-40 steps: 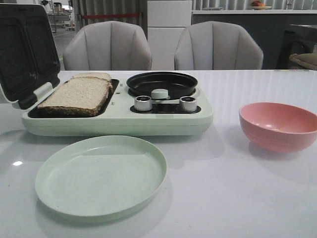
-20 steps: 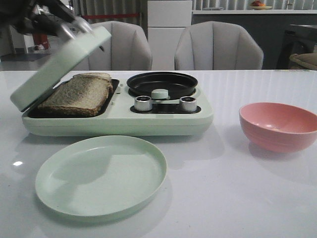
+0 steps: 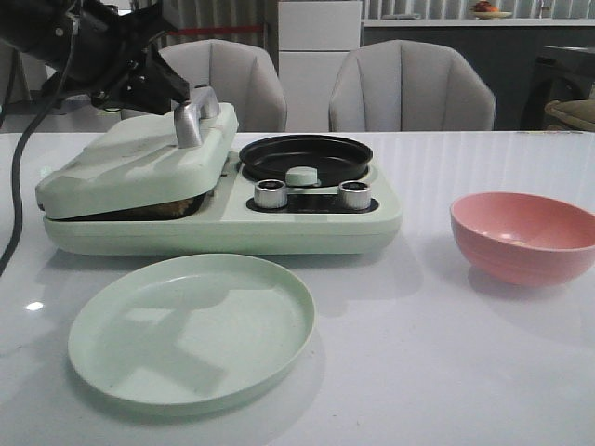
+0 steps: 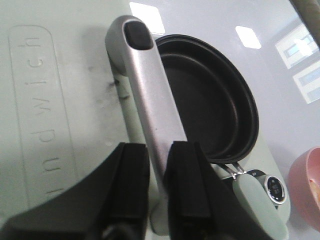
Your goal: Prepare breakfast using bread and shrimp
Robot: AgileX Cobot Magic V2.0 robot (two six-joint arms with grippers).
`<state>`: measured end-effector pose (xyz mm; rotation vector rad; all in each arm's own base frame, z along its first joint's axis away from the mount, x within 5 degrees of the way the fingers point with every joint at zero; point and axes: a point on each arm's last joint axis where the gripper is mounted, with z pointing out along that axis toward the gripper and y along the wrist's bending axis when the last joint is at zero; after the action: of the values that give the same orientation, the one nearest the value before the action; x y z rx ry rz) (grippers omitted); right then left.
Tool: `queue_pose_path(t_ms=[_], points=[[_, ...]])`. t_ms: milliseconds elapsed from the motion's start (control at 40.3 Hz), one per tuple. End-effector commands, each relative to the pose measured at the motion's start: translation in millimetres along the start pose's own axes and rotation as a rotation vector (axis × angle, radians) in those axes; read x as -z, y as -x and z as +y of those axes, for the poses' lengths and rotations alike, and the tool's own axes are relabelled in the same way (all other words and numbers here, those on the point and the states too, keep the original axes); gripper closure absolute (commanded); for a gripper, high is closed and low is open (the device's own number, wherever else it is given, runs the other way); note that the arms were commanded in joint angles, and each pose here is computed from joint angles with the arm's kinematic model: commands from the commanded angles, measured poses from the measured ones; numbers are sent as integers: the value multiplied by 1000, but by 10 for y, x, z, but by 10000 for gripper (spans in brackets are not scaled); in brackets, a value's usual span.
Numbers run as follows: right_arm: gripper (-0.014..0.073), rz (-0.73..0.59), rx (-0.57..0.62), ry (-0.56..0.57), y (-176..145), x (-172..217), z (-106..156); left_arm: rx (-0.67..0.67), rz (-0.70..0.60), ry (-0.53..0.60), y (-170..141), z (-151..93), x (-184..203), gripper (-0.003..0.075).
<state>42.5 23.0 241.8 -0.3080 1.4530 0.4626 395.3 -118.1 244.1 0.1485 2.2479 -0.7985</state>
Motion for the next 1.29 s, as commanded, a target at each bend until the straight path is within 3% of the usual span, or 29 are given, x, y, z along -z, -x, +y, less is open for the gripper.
queue_pose_path(t_ms=[0, 446, 620, 769, 992, 1265], points=[[43, -138, 13, 7, 189, 45, 12, -115, 41, 6, -26, -62, 51, 531], [43, -138, 13, 7, 189, 45, 12, -384, -28, 200, 235, -369, 849, 540], [43, -138, 13, 7, 189, 45, 12, -479, -88, 293, 307, -575, 1377, 638], [43, -138, 13, 7, 189, 45, 12, -527, -120, 302, 274, -785, 1804, 688], [43, -138, 13, 7, 189, 45, 12, -546, -237, 290, -17, -1029, 2426, 688], [43, -138, 13, 7, 189, 45, 12, -535, -303, 288, -644, -1021, 2791, 688]])
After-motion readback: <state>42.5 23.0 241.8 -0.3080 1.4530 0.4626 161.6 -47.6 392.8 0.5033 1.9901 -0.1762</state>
